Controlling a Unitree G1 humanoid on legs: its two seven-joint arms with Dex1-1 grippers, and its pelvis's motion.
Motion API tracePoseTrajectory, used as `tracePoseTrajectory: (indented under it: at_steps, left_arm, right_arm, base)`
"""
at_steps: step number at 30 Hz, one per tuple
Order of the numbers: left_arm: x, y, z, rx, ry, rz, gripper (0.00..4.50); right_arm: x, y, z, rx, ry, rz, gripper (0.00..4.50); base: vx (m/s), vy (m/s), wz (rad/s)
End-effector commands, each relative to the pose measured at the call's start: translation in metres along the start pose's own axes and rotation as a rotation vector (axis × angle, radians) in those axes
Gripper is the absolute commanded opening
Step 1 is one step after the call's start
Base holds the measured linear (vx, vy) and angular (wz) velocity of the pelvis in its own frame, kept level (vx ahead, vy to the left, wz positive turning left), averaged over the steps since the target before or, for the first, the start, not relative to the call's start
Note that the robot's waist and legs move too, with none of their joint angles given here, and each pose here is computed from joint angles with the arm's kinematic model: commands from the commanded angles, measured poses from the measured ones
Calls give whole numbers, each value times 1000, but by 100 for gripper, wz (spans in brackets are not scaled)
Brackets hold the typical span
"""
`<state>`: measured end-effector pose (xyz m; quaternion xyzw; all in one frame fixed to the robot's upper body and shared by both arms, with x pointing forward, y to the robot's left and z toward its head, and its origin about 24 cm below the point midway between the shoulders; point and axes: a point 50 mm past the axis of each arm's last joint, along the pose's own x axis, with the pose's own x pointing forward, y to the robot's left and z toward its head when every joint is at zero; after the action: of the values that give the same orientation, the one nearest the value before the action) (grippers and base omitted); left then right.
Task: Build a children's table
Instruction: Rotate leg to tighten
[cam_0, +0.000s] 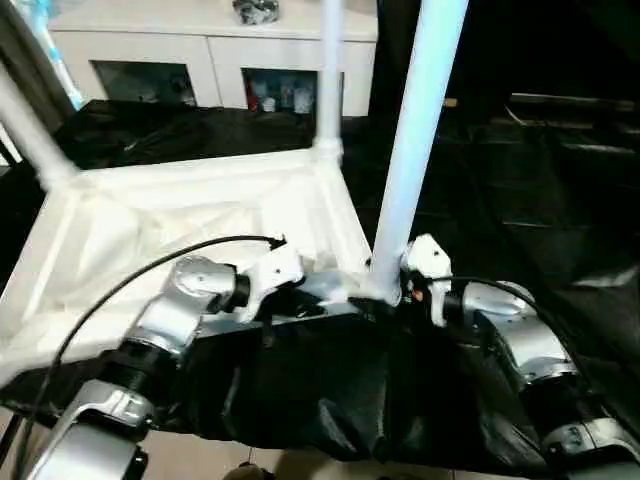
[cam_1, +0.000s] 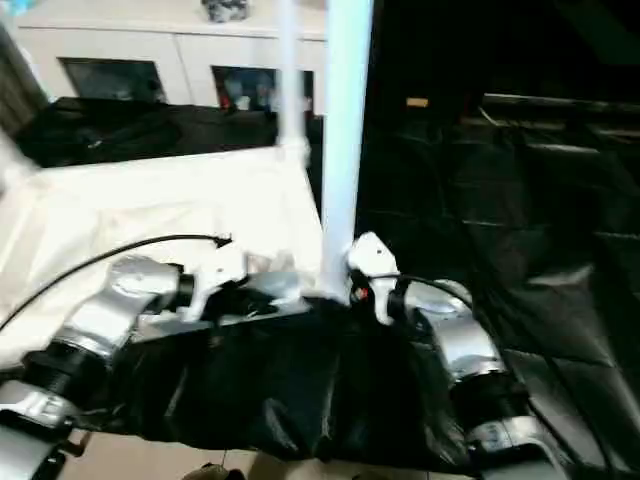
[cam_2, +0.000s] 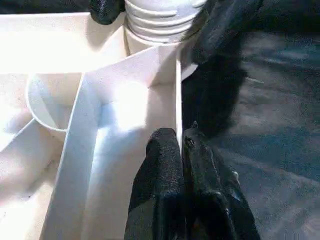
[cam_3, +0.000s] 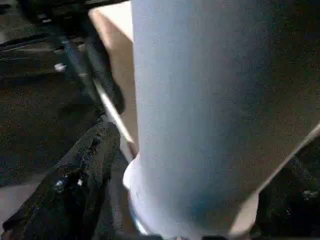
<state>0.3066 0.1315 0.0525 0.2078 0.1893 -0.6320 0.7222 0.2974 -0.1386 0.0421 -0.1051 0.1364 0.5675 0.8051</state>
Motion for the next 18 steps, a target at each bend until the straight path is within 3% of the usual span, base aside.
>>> tracePoseTrajectory:
  at_steps: [1, 11, 18]
  left_arm:
    - [0, 2, 11, 49, -37, -24, 0]
    - [-8, 2, 6, 50, -14, -66, 0]
    - [-4, 8, 7, 22, -33, 24, 0]
  right_arm:
    - [7, 13, 3, -6, -6, 144, 367]
    - [8, 22, 2, 0, 30, 269, 281]
    - [14, 19, 2, 46, -7, 156, 272]
  base:
    - [0, 0, 0]
    - [0, 0, 0]
    - [0, 0, 0]
